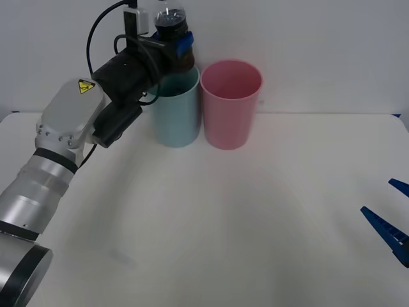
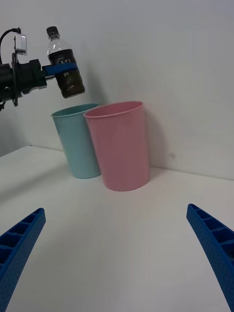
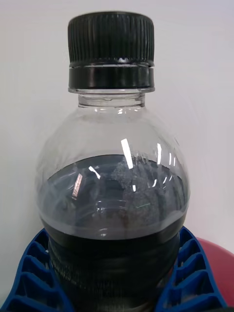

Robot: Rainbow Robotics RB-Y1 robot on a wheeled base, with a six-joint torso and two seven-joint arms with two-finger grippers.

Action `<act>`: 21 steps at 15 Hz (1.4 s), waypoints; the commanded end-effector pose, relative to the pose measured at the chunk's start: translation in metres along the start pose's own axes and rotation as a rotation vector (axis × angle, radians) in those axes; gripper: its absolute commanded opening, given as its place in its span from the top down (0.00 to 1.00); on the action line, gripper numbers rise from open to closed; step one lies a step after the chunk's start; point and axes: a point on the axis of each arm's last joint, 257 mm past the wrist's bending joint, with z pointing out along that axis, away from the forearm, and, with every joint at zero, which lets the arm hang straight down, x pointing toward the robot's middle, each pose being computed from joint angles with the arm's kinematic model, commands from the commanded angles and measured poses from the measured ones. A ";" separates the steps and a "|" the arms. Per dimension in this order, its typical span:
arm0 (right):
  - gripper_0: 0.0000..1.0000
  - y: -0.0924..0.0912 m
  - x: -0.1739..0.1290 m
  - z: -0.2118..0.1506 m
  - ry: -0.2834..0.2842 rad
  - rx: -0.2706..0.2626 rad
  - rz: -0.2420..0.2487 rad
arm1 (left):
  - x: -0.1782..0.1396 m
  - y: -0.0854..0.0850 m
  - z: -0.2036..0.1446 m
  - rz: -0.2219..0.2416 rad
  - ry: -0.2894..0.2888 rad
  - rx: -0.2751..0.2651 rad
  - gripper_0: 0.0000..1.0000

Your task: Grasp the object on the table and drop it into the matching bin: aluminum can to the light blue bin, PET bottle to the pink bin.

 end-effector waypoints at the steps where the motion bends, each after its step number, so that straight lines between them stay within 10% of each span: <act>1: 0.00 0.000 0.000 0.000 0.000 0.000 0.000 | 0.000 -0.027 0.012 -0.006 -0.005 0.029 1.00; 12: 0.00 0.000 0.000 0.000 0.000 0.000 0.000 | 0.014 -0.106 0.045 0.048 0.009 0.095 1.00; 16: 0.00 0.000 0.000 0.000 0.000 0.000 0.000 | 0.028 -0.108 0.072 0.123 0.048 0.044 1.00; 21: 0.00 0.000 0.000 0.000 0.000 0.000 0.000 | 0.023 -0.114 0.084 0.099 0.052 0.047 1.00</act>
